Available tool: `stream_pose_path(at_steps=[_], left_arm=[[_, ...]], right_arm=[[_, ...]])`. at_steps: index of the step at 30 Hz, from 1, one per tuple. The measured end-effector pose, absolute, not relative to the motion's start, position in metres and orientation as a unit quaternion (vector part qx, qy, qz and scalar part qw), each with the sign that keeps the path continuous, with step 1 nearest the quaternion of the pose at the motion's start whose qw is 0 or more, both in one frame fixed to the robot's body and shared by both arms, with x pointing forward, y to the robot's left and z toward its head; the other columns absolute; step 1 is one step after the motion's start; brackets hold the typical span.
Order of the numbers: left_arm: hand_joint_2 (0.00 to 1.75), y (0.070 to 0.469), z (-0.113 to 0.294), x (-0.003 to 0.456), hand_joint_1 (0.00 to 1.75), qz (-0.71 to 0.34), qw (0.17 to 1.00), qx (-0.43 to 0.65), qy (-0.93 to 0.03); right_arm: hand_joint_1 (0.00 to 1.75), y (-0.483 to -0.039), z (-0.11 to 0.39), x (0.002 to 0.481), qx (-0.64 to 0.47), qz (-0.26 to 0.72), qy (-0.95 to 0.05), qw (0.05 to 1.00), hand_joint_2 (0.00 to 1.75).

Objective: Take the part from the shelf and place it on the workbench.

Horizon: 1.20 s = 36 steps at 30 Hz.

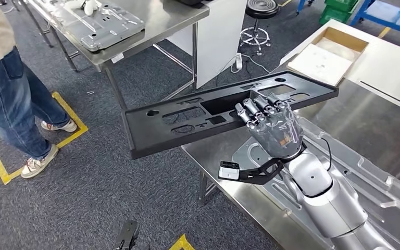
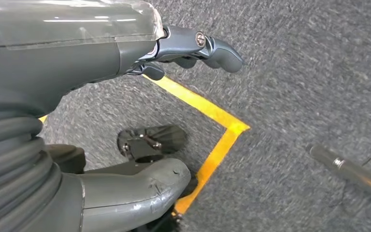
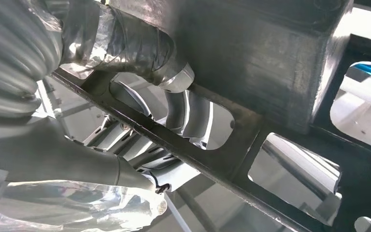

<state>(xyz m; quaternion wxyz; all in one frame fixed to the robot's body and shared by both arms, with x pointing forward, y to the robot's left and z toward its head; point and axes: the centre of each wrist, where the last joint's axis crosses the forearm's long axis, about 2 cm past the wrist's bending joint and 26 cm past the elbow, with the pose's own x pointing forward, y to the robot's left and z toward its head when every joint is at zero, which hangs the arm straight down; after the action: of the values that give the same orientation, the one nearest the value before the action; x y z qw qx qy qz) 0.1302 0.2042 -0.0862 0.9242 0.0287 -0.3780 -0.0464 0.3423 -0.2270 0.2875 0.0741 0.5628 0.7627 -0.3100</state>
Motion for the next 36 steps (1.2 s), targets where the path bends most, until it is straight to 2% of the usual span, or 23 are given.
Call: stream_pose_path(at_steps=[36], left_arm=[[1.75, 0.2018, -0.0846, 0.1343, 0.00, -0.053, 0.921, 0.024, -0.386]], right_arm=[[1.75, -0.2268, 0.2917, 0.3425, 0.569, -0.294, 0.765, 0.064, 1.75]])
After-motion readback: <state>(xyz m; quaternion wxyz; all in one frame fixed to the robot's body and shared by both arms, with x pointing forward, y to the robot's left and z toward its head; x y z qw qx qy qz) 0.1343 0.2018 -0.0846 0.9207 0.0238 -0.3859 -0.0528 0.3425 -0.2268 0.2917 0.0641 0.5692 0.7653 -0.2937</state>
